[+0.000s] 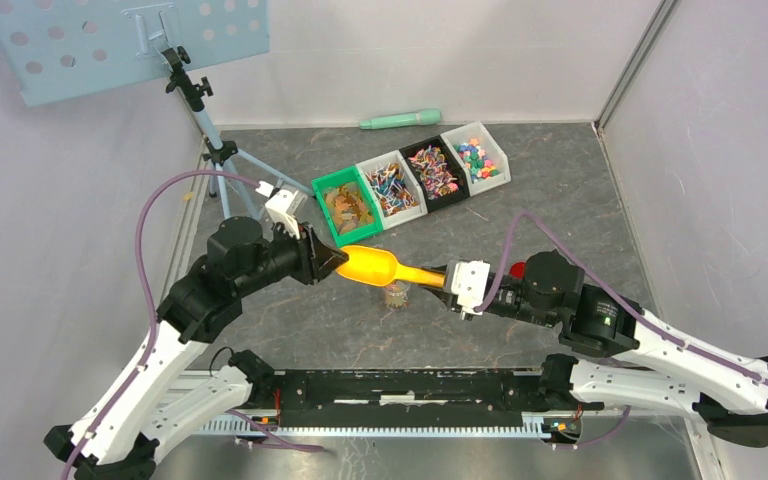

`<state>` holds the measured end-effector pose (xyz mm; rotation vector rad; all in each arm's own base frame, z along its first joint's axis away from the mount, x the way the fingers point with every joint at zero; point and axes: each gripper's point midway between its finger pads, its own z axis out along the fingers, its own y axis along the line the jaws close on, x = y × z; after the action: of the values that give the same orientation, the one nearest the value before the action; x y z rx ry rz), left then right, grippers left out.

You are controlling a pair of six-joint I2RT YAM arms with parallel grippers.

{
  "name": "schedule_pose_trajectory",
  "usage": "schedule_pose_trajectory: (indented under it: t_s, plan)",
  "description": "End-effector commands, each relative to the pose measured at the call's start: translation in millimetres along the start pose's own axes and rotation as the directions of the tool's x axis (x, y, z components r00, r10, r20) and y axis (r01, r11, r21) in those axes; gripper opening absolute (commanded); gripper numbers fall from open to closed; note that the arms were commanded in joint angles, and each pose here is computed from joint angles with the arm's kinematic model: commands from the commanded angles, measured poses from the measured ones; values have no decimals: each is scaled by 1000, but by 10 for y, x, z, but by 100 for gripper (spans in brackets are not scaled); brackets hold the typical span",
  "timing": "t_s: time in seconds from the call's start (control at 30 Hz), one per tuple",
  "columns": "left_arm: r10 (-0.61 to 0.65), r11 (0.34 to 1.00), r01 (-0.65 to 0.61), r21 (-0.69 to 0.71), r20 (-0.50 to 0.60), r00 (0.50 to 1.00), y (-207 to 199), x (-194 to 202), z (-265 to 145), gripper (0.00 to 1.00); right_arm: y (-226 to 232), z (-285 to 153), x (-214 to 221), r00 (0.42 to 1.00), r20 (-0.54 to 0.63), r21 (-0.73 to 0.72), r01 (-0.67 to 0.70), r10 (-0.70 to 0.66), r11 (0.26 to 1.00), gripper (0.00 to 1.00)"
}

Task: Pack the candies
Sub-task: Adjust the spatula.

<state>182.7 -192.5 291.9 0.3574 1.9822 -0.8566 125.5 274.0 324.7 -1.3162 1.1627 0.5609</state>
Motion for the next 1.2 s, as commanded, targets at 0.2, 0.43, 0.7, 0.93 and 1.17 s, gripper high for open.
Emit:
schedule_pose_trajectory:
  t_s: [0.2, 0.43, 0.7, 0.93, 1.17]
  plan:
    - [5, 998, -4, 66, -17, 1000, 24, 98, 160, 33, -112, 47, -549, 970, 216, 21, -117, 110, 993, 0]
    - [238, 971, -233, -46, 168, 957, 142, -258, -174, 77, -230, 150, -45, 987, -10, 133, -159, 162, 978, 0]
    - [567, 683, -636, 359, 288, 772, -541, 7, -348, 67, -261, 221, -219, 963, 7, 110, -269, 269, 957, 0]
    - [630, 479, -691, 542, 335, 700, -725, 284, -324, 57, -123, 282, -385, 951, 37, 6, -307, 307, 952, 0]
    - [645, 458, -685, 566, 319, 694, -672, 360, -182, 53, -42, 327, -426, 950, 44, -48, -307, 309, 950, 0]
